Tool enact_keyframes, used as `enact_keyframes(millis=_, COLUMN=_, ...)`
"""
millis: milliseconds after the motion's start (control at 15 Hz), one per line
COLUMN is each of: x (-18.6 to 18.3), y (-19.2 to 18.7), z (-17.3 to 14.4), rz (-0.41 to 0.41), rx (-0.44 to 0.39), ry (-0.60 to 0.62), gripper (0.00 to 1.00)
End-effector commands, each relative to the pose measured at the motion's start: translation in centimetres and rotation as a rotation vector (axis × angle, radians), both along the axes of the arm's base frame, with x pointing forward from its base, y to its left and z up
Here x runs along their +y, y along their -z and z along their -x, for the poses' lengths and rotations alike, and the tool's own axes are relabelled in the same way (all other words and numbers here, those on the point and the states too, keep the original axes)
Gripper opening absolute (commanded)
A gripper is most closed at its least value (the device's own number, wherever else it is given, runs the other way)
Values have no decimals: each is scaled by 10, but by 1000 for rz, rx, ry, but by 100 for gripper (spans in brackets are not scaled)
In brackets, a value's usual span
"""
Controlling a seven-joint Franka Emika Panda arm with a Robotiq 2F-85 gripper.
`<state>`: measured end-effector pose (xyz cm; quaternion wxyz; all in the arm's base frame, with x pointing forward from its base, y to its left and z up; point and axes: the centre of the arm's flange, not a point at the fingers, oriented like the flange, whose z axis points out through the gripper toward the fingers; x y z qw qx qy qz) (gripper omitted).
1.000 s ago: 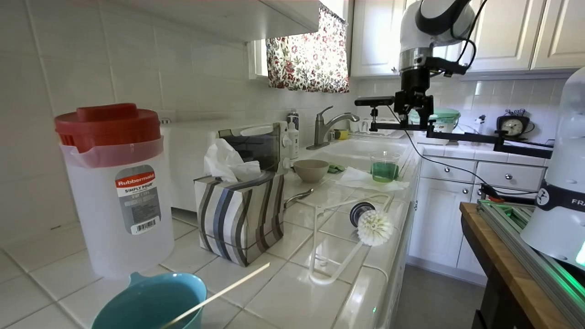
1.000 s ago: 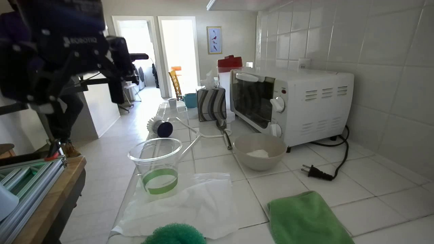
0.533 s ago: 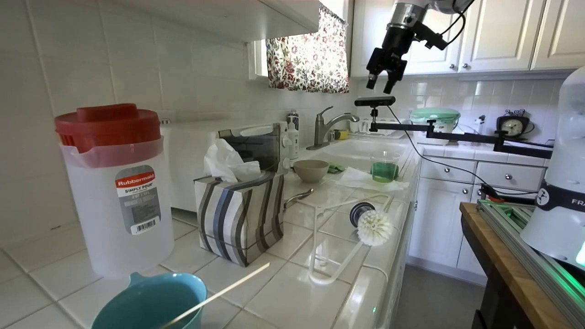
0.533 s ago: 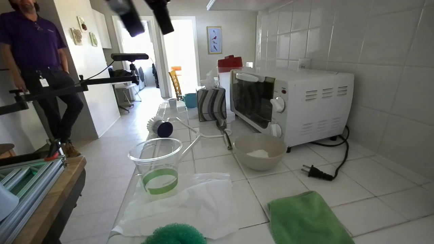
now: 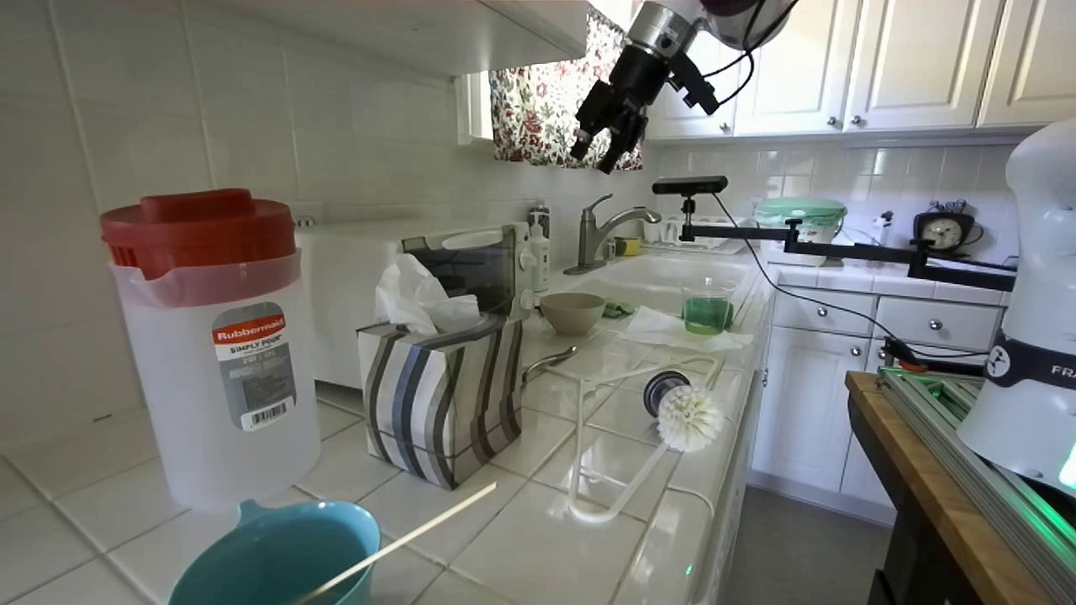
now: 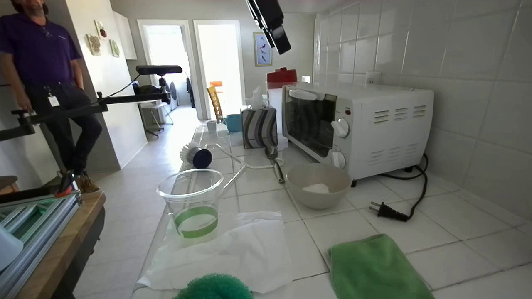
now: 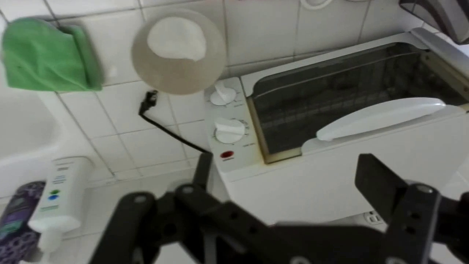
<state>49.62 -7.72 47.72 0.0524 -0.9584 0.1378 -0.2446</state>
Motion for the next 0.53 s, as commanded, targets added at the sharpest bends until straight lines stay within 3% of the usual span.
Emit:
enact_keyframes(millis=0, x=14, y=4, z=-30, rz=-73, rx=39, ry=-78, gripper=100)
enact_keyframes(millis=267, x=39, y=20, z=-42, rz=-85, rx=146, ry=-121, gripper=100)
enact_keyframes(millis=400, x=49, y=30, z=-45, rz=-41, rx=189, ry=-133, gripper=100)
enact_keyframes(millis=467, x=49, y=30, z=-33, rz=-66, rx=160, ry=-110, gripper=100)
